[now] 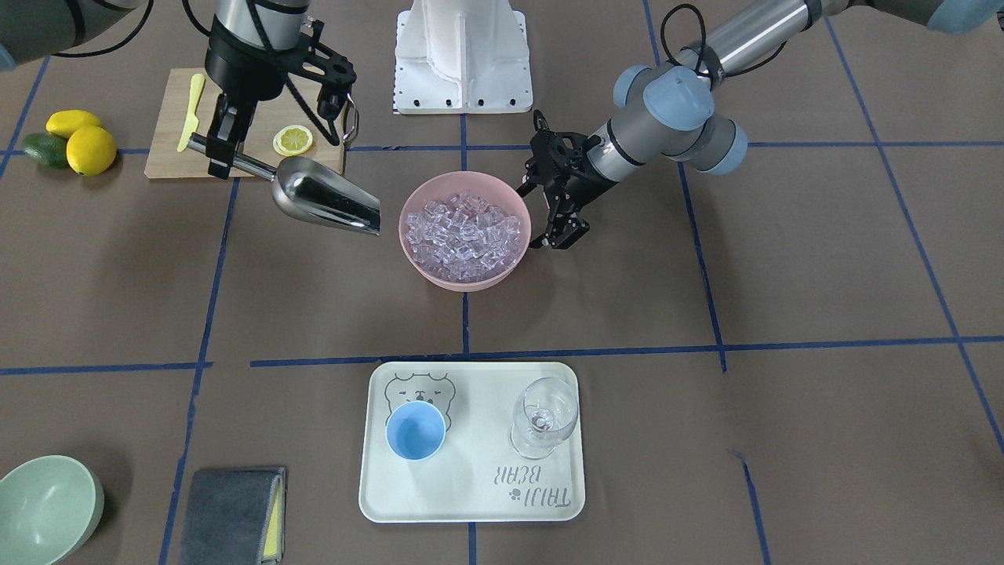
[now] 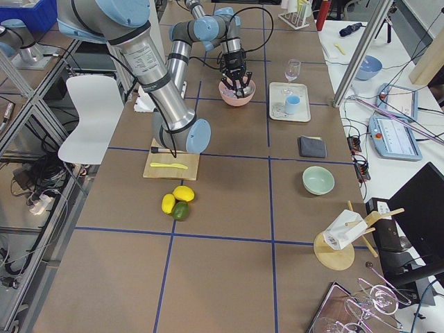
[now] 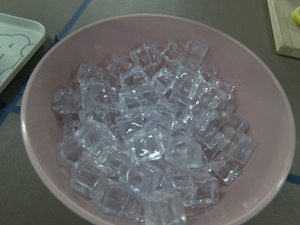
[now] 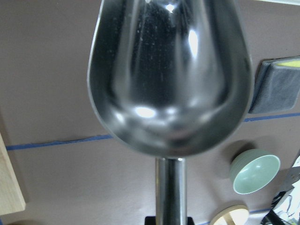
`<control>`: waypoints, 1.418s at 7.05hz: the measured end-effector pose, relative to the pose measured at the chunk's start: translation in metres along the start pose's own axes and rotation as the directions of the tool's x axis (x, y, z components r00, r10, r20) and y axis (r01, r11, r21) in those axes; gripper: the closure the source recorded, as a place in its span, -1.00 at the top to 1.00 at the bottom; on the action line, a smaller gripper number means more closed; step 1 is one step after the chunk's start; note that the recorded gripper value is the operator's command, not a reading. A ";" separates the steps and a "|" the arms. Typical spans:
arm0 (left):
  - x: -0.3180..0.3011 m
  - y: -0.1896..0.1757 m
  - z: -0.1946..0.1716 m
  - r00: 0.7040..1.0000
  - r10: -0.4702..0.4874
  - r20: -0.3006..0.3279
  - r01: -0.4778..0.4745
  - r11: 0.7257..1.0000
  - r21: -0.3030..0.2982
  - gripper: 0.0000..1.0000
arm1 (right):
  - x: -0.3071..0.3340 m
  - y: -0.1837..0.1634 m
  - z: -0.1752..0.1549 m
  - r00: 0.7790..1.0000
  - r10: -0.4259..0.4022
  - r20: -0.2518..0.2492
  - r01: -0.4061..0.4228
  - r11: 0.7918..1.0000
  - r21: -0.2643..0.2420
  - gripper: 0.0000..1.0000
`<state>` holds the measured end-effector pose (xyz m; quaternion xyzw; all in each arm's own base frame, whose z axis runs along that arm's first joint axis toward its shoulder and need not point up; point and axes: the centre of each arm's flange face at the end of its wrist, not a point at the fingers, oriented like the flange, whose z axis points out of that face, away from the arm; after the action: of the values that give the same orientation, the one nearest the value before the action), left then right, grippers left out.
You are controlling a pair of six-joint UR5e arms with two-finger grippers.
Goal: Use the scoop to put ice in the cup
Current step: 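Swing the right arm over the bowl and lower the scoop into the ice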
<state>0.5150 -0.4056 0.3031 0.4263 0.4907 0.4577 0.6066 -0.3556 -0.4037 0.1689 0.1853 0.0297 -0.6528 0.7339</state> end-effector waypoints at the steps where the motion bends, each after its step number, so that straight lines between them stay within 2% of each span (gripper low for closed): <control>1: 0.001 0.000 0.000 1.000 0.000 -0.001 0.000 1.000 0.001 1.00 | 0.004 -0.011 -0.001 0.999 -0.042 -0.026 0.042 0.999 -0.022 -1.00; 4: 0.001 0.002 0.001 1.000 0.010 -0.005 -0.009 1.000 0.020 1.00 | 0.004 -0.048 -0.001 0.995 -0.100 -0.015 0.099 0.993 -0.062 -1.00; 6: -0.001 0.010 0.004 1.000 0.018 -0.008 -0.018 0.999 0.046 1.00 | 0.000 -0.070 -0.014 0.990 -0.141 0.006 0.141 0.983 -0.115 -1.00; 10: -0.001 0.010 0.005 1.000 0.019 -0.009 -0.019 0.998 0.054 1.00 | 0.001 -0.088 -0.023 0.986 -0.167 0.002 0.166 0.976 -0.140 -1.00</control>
<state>0.5182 -0.4049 0.3137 0.4451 0.5018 0.4520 0.5881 -0.4364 -0.4041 0.1271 0.1335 0.0942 -0.7074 0.6877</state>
